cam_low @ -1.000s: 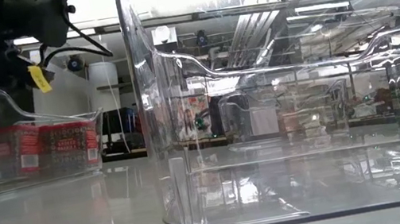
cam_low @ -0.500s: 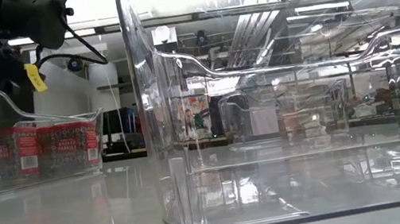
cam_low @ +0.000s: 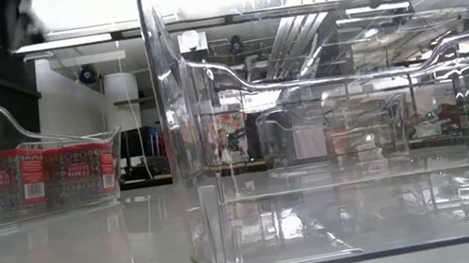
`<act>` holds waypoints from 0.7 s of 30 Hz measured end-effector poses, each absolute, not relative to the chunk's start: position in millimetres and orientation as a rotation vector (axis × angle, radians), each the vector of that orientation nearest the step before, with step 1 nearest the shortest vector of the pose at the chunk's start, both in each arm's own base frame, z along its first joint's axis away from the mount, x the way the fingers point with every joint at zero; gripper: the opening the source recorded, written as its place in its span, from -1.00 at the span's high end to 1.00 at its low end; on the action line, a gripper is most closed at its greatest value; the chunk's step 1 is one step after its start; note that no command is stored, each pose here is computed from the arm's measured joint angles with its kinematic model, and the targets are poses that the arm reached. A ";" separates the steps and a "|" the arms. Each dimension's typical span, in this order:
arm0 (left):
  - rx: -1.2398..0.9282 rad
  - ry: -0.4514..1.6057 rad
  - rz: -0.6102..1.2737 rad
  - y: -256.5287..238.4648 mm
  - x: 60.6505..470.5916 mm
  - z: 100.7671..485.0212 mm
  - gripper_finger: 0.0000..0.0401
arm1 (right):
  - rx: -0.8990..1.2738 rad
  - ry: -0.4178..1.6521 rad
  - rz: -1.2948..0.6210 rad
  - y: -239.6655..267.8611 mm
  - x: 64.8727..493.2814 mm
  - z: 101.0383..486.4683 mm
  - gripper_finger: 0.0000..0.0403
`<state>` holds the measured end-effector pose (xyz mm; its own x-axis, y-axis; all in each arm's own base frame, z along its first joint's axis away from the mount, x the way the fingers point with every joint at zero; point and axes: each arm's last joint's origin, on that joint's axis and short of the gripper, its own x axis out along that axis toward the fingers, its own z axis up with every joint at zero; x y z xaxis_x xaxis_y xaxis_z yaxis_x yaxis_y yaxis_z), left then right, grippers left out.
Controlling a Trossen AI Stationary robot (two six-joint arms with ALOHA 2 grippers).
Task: Sort spices by type
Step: Put the red seasoning can into the middle left transparent bin
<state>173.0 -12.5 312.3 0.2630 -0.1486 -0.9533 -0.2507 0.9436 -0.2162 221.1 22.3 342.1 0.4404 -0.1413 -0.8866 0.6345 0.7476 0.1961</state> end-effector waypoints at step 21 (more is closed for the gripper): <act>-0.203 0.528 0.210 14.2 230.9 356.9 1.00 | 1.058 1.607 -0.297 154.3 158.7 211.3 0.98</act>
